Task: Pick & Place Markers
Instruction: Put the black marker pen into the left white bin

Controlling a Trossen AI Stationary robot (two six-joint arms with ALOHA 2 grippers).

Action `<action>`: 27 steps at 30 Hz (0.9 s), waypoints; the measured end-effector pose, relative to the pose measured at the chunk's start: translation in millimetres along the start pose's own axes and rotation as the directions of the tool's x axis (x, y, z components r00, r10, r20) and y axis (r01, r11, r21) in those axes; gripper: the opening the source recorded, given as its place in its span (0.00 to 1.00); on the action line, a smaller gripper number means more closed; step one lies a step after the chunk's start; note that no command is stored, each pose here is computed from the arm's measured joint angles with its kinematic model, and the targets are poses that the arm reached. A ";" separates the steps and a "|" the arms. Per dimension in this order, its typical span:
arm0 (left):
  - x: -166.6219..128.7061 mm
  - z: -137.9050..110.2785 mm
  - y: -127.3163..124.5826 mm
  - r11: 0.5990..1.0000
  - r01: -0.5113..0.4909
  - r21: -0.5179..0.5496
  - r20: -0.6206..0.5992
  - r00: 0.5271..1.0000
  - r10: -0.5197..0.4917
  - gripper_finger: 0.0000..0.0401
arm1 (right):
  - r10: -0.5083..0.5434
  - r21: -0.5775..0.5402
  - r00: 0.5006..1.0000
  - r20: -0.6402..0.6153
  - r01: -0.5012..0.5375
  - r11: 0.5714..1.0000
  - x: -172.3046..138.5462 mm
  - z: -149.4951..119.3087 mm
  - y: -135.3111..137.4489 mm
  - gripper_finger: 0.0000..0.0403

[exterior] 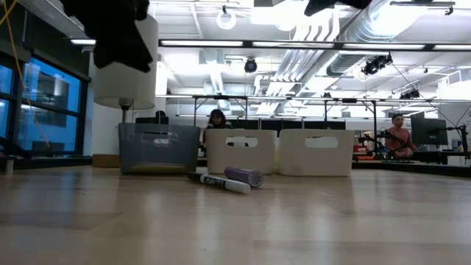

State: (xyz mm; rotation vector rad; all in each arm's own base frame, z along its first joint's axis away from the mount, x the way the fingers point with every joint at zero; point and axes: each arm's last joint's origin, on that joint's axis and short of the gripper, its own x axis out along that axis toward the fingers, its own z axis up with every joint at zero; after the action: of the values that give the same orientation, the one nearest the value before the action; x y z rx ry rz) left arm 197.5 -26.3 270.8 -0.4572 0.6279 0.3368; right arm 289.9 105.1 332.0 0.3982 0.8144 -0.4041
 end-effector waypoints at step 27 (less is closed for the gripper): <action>25.8 -43.5 -58.3 0.845 0.147 0.514 -0.091 0.989 -0.116 0.28 | -0.010 0.193 0.989 -0.150 0.040 0.980 91.5 -10.5 22.0 0.35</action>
State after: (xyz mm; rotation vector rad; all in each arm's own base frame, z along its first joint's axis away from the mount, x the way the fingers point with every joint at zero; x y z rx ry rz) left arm 221.4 -93.5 241.2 0.0151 0.7089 0.0125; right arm 350.9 111.4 259.9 0.6073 0.9288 -0.4844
